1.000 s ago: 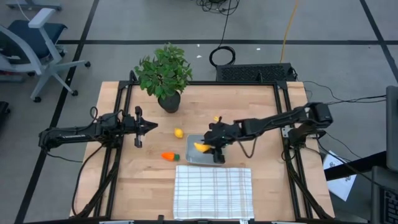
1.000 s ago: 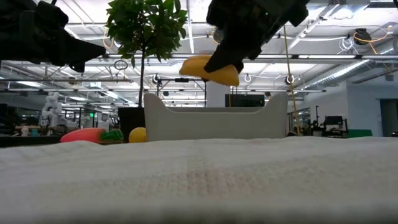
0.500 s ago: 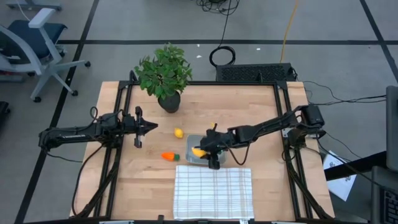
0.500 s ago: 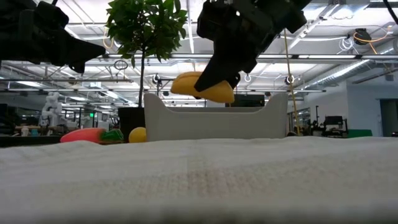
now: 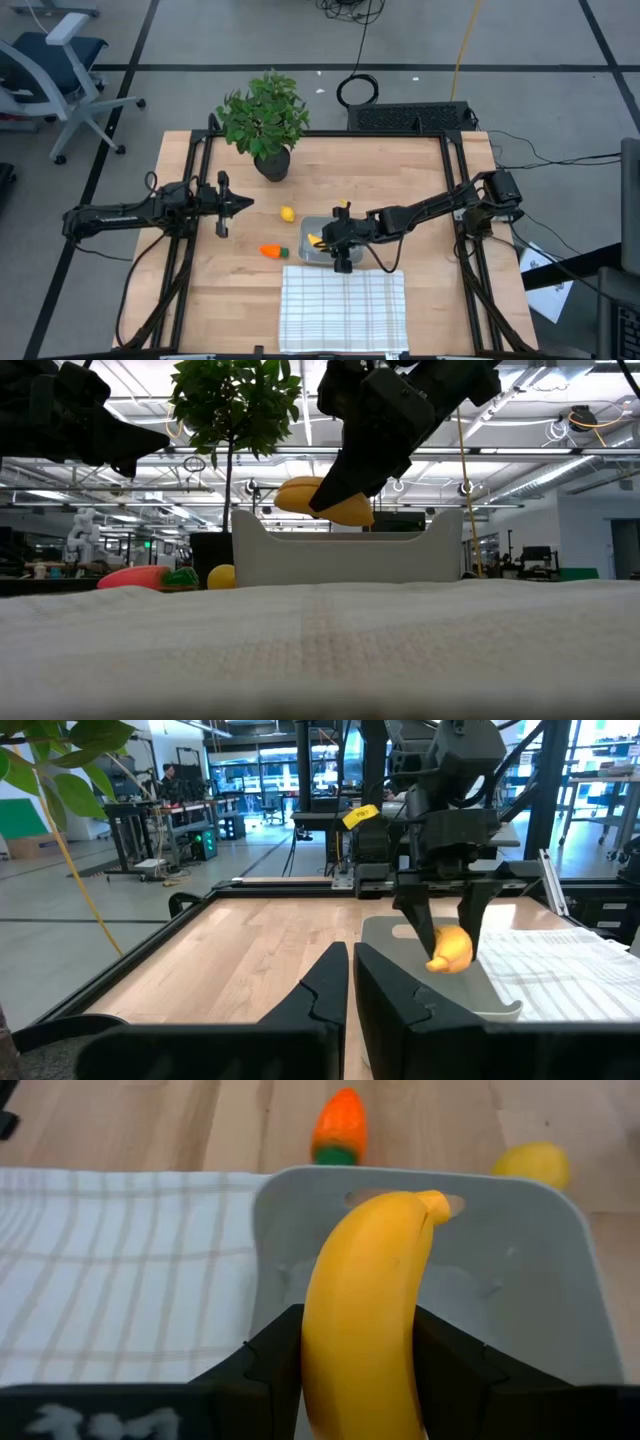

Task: Pick and placing Produce into tupperware
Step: Put the yellow banana into the gray basket

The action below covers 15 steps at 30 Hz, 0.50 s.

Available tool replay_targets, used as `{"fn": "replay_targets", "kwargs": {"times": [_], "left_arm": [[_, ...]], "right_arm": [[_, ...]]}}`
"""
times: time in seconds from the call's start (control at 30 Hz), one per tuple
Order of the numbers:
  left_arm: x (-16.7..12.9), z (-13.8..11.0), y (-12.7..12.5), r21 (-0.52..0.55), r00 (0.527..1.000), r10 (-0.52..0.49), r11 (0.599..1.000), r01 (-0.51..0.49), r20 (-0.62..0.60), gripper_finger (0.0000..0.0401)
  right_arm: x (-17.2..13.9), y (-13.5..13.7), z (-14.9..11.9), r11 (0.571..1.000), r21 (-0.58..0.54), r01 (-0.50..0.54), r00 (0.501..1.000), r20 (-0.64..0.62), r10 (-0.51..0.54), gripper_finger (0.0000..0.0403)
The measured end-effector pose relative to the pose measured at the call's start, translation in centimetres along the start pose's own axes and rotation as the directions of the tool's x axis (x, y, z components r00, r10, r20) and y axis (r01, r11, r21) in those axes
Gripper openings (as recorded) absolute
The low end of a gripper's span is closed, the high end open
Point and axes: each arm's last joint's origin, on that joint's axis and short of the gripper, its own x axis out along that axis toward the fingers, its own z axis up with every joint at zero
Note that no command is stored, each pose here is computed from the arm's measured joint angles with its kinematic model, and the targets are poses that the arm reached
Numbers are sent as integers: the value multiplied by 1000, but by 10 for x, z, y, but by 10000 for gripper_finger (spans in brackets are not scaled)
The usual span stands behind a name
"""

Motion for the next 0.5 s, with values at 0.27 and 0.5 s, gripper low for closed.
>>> {"fn": "replay_targets", "kwargs": {"times": [0.27,0.5], "left_arm": [[0,0,0,0,1000,0,1000,0,-1,26],[0,0,0,0,1000,0,1000,0,-5,26]], "right_arm": [[5,4,-2,999,-48,-9,1000,-1,8,141],[14,5,-8,987,-157,11,1000,-25,-16,141]]}}
